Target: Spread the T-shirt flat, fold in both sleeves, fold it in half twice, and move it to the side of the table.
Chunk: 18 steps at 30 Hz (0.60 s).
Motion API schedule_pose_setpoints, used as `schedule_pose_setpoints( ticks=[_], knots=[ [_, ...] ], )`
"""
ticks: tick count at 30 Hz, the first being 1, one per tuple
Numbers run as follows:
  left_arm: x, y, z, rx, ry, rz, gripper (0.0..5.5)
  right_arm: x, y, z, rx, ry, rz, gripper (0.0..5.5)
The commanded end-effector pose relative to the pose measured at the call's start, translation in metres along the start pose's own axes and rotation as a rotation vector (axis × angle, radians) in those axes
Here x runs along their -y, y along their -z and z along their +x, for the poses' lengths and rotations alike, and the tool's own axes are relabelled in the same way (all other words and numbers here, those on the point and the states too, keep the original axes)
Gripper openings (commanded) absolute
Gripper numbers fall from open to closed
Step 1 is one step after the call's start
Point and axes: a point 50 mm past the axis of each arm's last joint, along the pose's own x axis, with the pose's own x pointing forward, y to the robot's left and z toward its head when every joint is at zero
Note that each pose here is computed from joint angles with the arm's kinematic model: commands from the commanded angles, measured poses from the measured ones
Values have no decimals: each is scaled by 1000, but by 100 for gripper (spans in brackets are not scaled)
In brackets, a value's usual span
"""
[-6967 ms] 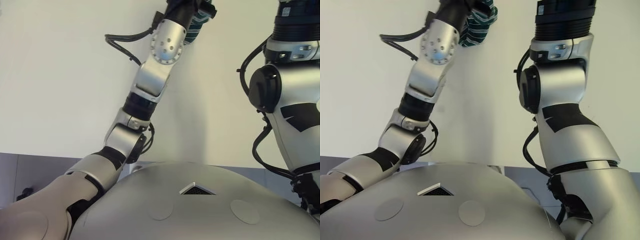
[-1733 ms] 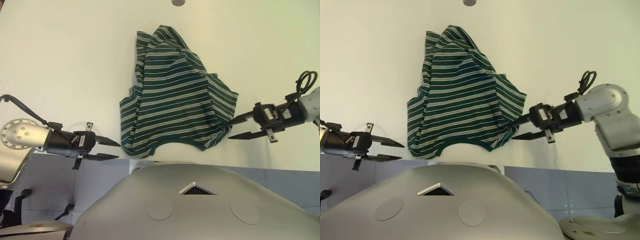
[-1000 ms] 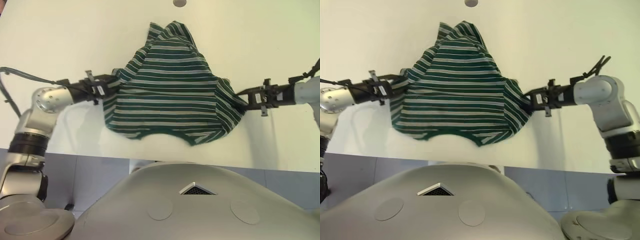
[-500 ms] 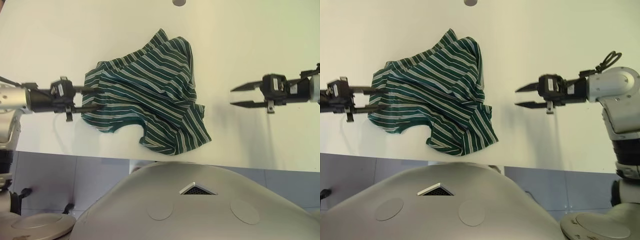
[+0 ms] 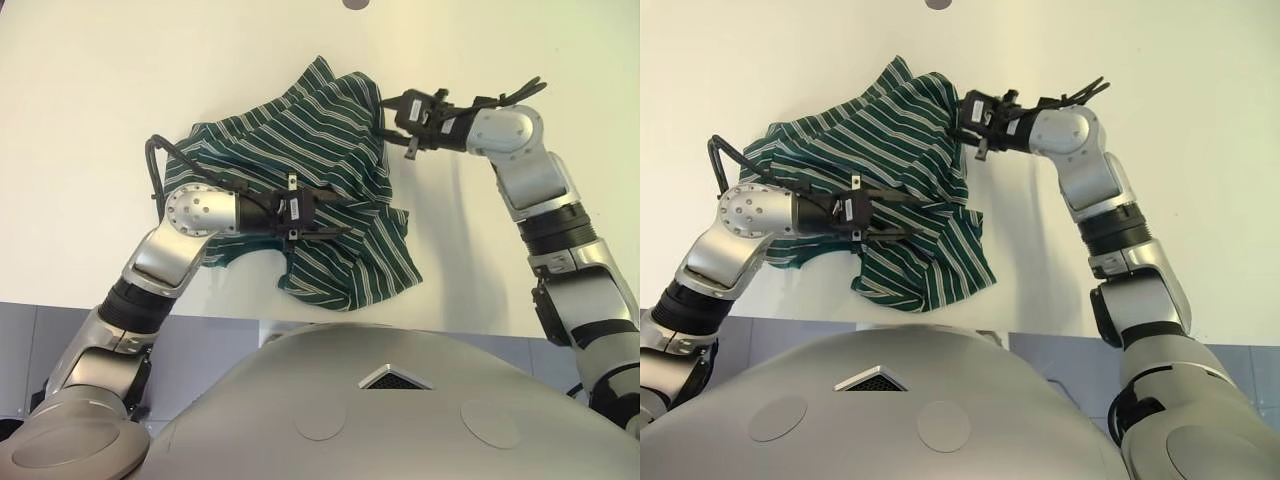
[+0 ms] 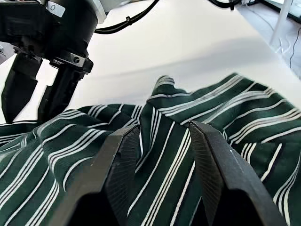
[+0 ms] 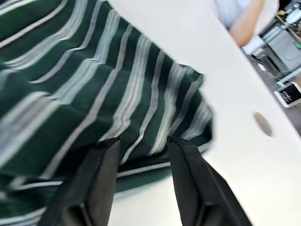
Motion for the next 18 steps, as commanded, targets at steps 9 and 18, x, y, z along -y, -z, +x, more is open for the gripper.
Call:
schedule_pose_setpoints(
  ticks=[9,18],
  knots=[
    [54,42,-11,-273,311,123,193,73,-17,61,-231,377,-451,184],
    [-10,-13,22,94,-151,-31,193,98,-63,46,153,529,-243,184]
  ],
)
